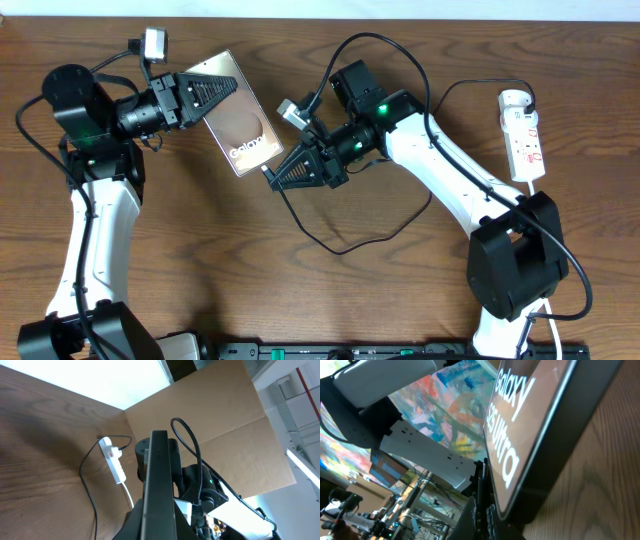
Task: Plug charger to phone and switch on socket
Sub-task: 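Push the plug into the phone's bottom port with the right gripper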
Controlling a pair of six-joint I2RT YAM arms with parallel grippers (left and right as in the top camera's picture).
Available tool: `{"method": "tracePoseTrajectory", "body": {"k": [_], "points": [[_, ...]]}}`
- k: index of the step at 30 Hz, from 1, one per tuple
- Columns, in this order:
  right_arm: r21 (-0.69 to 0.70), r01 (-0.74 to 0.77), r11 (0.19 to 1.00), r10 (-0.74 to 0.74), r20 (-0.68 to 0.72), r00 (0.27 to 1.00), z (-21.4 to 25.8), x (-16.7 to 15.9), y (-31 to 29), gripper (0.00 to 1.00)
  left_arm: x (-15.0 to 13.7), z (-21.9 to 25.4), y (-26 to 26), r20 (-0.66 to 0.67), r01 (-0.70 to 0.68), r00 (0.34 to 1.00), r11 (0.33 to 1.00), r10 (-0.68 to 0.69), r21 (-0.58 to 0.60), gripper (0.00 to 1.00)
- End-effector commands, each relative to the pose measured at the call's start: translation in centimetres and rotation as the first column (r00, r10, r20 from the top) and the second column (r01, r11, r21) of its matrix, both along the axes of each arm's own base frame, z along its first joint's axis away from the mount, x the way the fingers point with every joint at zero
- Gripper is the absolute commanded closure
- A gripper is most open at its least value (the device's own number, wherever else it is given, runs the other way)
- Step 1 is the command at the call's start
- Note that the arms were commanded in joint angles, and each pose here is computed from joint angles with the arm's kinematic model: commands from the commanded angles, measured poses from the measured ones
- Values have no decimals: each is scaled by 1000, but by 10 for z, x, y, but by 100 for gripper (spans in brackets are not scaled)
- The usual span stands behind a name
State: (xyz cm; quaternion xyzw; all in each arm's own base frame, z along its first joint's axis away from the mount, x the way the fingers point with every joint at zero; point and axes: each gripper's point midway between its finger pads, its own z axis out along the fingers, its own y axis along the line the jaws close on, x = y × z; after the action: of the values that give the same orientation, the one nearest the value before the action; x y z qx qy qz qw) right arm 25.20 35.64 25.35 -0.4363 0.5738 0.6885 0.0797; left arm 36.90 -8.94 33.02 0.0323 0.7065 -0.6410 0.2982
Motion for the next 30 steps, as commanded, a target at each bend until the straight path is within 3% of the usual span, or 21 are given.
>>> {"method": "tracePoseTrajectory", "body": {"k": [1, 30], "points": [[-9, 4, 1000, -4, -23, 1000, 6, 2, 0, 99, -6, 9, -3, 40, 22, 999, 1000, -22, 11, 93], [-14, 10, 1000, -11, -21, 1000, 7, 7, 2, 99, -9, 9, -4, 41, 41, 998, 999, -41, 12, 93]]}}
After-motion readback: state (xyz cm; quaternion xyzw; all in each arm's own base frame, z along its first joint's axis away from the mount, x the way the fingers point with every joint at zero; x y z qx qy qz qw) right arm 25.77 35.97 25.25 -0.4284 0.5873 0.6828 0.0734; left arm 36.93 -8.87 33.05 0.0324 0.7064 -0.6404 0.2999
